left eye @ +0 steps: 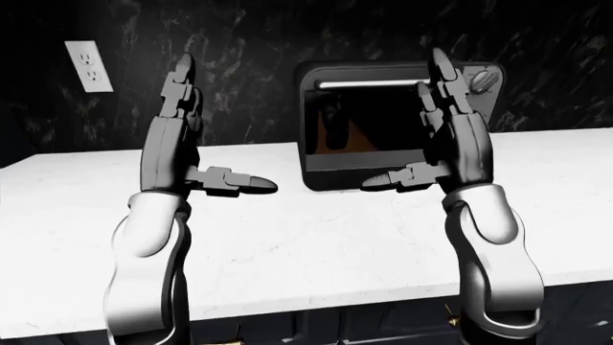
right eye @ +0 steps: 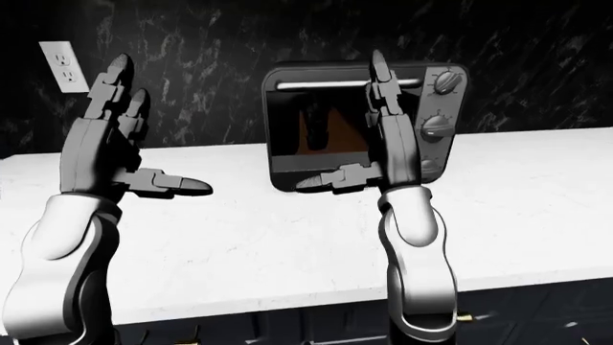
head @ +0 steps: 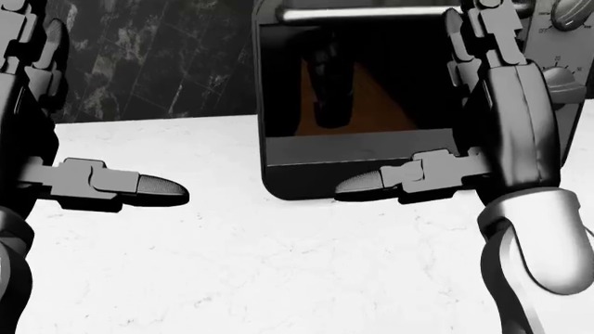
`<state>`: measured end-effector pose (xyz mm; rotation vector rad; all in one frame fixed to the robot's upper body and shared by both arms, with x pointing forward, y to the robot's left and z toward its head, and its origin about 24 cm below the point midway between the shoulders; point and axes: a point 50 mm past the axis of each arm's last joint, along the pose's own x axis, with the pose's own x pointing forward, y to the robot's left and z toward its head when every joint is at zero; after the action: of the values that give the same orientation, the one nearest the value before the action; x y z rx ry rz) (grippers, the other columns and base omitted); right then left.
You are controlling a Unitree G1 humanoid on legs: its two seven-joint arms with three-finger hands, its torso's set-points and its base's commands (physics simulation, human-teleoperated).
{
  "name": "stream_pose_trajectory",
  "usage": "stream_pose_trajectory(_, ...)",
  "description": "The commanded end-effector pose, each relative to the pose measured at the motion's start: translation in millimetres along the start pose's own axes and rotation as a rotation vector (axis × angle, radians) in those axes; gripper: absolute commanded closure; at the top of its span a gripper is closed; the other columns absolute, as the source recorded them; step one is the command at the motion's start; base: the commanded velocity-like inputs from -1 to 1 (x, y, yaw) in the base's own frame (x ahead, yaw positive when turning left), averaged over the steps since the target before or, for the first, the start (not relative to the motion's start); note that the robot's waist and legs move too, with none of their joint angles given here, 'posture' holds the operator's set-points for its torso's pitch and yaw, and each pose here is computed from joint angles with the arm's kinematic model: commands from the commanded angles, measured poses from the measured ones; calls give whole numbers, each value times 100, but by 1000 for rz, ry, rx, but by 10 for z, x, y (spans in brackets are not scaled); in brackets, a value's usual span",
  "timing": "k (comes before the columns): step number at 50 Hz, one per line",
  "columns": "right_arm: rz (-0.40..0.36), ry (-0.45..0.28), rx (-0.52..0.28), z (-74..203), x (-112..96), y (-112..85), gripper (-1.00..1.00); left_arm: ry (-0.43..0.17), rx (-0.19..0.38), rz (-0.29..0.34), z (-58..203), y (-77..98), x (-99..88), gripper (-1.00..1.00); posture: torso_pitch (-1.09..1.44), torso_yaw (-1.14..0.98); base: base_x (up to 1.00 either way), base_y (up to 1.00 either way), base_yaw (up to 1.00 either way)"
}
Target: Open the toaster oven door.
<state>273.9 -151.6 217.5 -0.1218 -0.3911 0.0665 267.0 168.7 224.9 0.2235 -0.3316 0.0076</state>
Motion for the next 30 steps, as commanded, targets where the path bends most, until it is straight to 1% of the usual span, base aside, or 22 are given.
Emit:
stream_pose_trajectory(1,-4,-68,-29,127,40,-9,-100,-65,12,14,130,23,12,-100,-60,0,0,0,0)
stream_pose_trajectory(4,5,-62,-64,161,112,-8,-100,-69,8,16,130,21,8,-100,-60,0,0,0,0)
stream_pose_trajectory(5,9,-60,-87,180,140,-9,-100,-67,6,16,129,20,5,-100,-60,0,0,0,0)
stream_pose_trajectory(6,14,-52,-120,188,166,-7,-100,-69,9,14,133,16,6,-100,-60,0,0,0,0)
stream_pose_trajectory(7,34,-54,-163,290,237,-2,-100,-69,4,8,137,8,5,-100,-60,0,0,0,0)
stream_pose_trajectory(8,54,-47,-214,225,246,11,-100,-85,-12,13,165,15,14,-100,-60,0,0,0,0)
stream_pose_trajectory(9,58,-50,-234,366,352,-6,-100,-76,6,18,146,26,18,-100,-60,0,0,0,0)
stream_pose_trajectory(10,73,-52,-280,406,416,0,-100,-78,4,18,149,34,13,-100,-60,0,0,0,0)
stream_pose_trajectory(11,83,-51,-322,359,448,14,-100,-80,2,19,164,37,17,-100,-60,0,0,0,0)
stream_pose_trajectory(12,100,-60,-370,447,516,11,-100,-81,3,19,168,33,18,-100,-60,0,0,0,0)
stream_pose_trajectory(13,97,-62,-413,457,590,6,-100,-78,6,18,168,36,19,-100,-60,0,0,0,0)
stream_pose_trajectory(14,109,-75,-486,446,626,10,-100,-78,5,20,166,38,21,-100,-60,0,0,0,0)
stream_pose_trajectory(15,114,-77,-512,508,670,5,-100,-77,7,19,165,35,24,-100,-60,0,0,0,0)
stream_pose_trajectory(16,128,-80,-585,490,706,19,-100,-77,6,19,166,34,33,-100,-60,0,0,0,0)
stream_pose_trajectory(17,136,-87,-638,477,726,33,-100,-76,6,18,168,32,40,-100,-60,0,0,0,0)
stream_pose_trajectory(19,164,-101,-808,541,798,58,-100,-76,7,18,178,33,50,-100,-60,0,0,0,0)
stream_pose_trajectory(22,183,-111,-975,533,831,70,-100,-75,11,22,182,52,36,-100,-60,0,0,0,0)
stream_pose_trajectory(23,189,-111,-1012,533,847,66,-100,-71,10,21,178,53,27,-100,-60,0,0,0,0)
stream_pose_trajectory(24,195,-105,-1025,527,853,66,-100,-73,10,21,181,51,27,-100,-60,0,0,0,0)
stream_pose_trajectory(26,207,-93,-1103,509,891,52,-100,-75,14,24,186,59,32,-100,-60,0,0,0,0)
stream_pose_trajectory(29,216,-93,-1143,499,947,58,-100,-74,11,22,183,52,21,-100,-60,0,0,0,0)
stream_pose_trajectory(30,229,-93,-1189,483,984,64,-100,-76,12,24,191,55,25,-100,-60,0,0,0,0)
